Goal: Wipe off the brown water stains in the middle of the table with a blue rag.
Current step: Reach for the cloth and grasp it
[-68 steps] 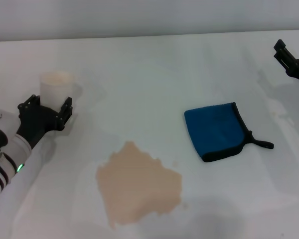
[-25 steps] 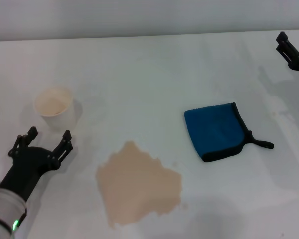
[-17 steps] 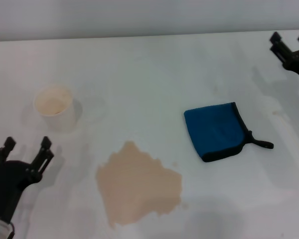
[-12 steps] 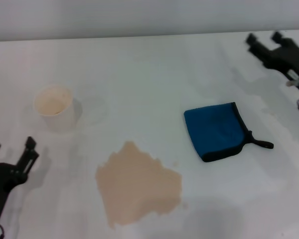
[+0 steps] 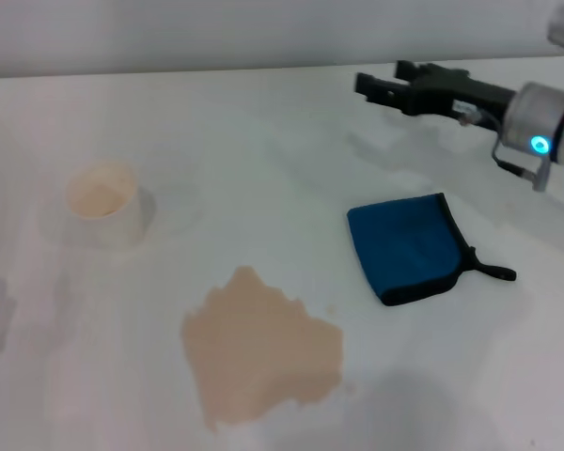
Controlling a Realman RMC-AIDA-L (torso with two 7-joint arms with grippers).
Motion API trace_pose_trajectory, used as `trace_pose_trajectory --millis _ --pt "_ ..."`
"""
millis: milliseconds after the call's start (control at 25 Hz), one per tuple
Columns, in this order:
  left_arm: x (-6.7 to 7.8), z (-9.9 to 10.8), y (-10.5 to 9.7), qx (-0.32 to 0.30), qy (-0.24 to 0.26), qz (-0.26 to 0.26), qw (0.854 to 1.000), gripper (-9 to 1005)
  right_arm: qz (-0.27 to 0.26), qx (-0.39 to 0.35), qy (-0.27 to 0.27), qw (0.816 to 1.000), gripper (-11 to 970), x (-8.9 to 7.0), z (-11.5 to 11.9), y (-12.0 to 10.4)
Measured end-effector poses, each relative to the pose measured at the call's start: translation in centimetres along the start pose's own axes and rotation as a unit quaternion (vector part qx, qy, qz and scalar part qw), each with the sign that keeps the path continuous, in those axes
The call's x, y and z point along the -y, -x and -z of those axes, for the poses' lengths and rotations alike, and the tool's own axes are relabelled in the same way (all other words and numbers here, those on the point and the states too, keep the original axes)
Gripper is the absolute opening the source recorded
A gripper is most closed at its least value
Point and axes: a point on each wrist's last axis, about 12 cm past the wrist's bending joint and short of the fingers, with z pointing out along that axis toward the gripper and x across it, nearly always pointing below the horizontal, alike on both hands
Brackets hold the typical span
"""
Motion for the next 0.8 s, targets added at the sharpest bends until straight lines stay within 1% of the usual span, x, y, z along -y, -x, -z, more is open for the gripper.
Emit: trace_pose_trajectory --millis 160,240,320,400,480,520,560,600,720,800 --pt "-0.4 0.0 0.3 0.006 0.003 -0.006 1.0 893 0.029 -0.04 0.031 0.998 855 -1.3 -1.0 2.0" --pt "-0.5 -0.1 0.4 0.009 0.002 -0.008 1.0 893 0.041 -0.074 0.036 0.996 852 -1.9 -1.2 2.9" --pt "-0.4 -0.3 0.5 0.01 -0.001 -0.009 1.0 893 0.049 -0.113 0.03 0.992 853 -2.3 -1.4 3.9" --pt "-0.3 -0.7 0.6 0.012 -0.005 -0.011 1.0 893 0.063 -0.166 0.01 0.984 853 -2.8 -1.4 5.1" --pt "-0.3 -1.0 0.7 0.013 -0.007 -0.012 1.0 893 0.086 -0.203 -0.008 0.975 854 -3.5 -1.2 6.4" --pt "-0.2 -1.3 0.7 0.013 -0.01 -0.013 1.0 893 0.113 -0.231 -0.016 0.966 853 -4.7 -1.0 7.6" --pt "-0.2 -1.3 0.7 0.013 -0.01 -0.013 1.0 892 0.113 -0.231 -0.016 0.966 853 -4.7 -1.0 7.6" --pt "-0.2 -1.5 0.8 0.014 -0.012 -0.014 1.0 892 0.122 -0.242 -0.016 0.962 852 -5.3 -1.0 8.0" --pt "-0.1 -1.9 0.9 0.015 -0.016 -0.017 1.0 892 0.15 -0.29 -0.019 0.945 850 -7.3 -1.2 9.0" --pt "0.0 -2.1 1.0 0.016 -0.018 -0.017 1.0 892 0.169 -0.325 -0.027 0.93 849 -8.4 -1.6 9.0"
